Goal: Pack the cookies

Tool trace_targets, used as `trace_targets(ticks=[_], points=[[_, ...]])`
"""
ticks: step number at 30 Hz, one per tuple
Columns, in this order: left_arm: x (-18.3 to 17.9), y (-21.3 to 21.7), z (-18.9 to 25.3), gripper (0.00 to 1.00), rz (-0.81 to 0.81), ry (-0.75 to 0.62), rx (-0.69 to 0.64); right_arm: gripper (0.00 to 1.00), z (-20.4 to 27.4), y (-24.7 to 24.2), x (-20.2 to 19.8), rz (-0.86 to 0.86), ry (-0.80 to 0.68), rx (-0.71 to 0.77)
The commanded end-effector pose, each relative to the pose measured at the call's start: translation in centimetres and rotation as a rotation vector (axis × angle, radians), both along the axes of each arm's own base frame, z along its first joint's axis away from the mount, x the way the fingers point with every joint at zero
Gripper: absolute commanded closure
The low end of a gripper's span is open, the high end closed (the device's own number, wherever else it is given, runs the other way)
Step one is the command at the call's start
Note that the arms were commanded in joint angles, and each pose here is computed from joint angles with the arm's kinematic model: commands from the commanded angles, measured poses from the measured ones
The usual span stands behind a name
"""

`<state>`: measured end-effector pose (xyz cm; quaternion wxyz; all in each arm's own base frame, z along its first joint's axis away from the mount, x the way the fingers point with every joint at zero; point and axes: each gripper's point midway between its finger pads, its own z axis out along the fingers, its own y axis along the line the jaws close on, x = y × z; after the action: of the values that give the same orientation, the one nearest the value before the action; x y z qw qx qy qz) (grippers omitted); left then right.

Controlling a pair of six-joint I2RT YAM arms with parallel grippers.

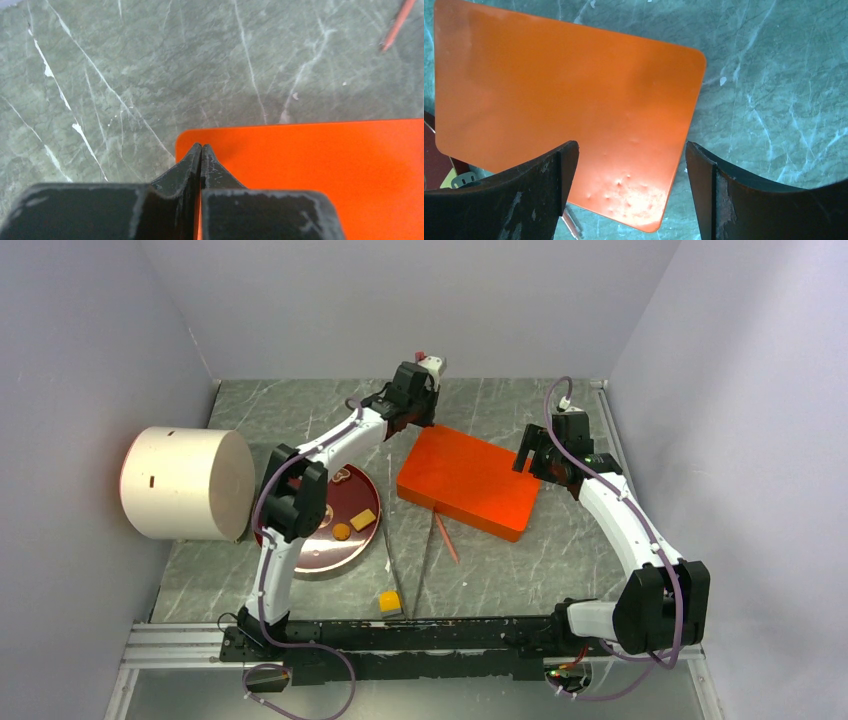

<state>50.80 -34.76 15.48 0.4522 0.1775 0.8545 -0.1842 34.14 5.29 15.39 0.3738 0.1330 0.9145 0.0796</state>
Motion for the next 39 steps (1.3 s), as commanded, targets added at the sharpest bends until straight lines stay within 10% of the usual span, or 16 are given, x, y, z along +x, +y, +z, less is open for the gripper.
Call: trace_targets(ticks=[1,10,19,39], points=[[0.2,0.8,-3.9,0.95,0.030,0.043,0.085,0.17,0.7,-0.3,0.3,-0.001,-0.033,-0.018],[-0.7,1.9,-9.2,0.95,0.041,0.146,0.172,0.17,0.9,-0.3,0.4,0.004,-0.037,-0.020],[-0.3,0.6,-3.2,0.95,0.016,0.061,0.074,0.17,1.2,-0.2,0.6,0.005,-0.045,-0.013],[-6.3,4.6,9.1,0.47,0.040,-0.082,-0.062,0.40,-2.7,4.0,-7.0,0.099,0.165,0.081]])
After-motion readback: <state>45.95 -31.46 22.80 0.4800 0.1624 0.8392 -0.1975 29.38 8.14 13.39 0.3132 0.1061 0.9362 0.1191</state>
